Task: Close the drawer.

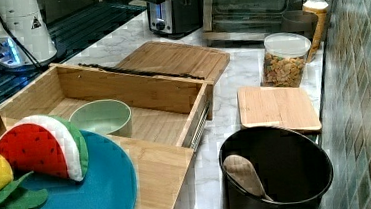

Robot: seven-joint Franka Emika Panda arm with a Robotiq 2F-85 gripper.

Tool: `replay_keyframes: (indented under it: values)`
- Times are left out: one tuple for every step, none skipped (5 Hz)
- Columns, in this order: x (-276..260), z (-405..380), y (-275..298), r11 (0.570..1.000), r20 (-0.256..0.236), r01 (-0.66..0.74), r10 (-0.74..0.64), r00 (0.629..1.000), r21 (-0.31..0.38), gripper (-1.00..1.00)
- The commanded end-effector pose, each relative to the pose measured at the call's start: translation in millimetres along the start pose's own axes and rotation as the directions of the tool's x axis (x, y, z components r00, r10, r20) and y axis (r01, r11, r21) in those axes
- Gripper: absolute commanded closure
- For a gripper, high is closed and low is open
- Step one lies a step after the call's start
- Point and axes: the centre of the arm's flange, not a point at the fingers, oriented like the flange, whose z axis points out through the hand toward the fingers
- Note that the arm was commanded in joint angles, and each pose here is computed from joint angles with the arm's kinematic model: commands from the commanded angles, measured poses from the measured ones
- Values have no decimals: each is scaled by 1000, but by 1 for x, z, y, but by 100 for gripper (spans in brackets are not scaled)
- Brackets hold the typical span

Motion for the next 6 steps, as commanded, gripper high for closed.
replay_keyframes:
  values:
    - [-47, 37, -19, 873, -25, 487, -487, 873, 15, 100]
    - [-70, 63, -21, 777, -69, 625, -630, 774, -80, 100]
    - [-82, 89, -13, 727, -47, 672, -683, 729, -140, 100]
    - [-78, 118, 5, 697, -13, 704, -712, 702, -141, 100]
    - [-73, 143, 19, 678, -1, 717, -727, 687, -163, 100]
    - [-68, 170, 38, 669, -35, 725, -738, 674, -166, 100]
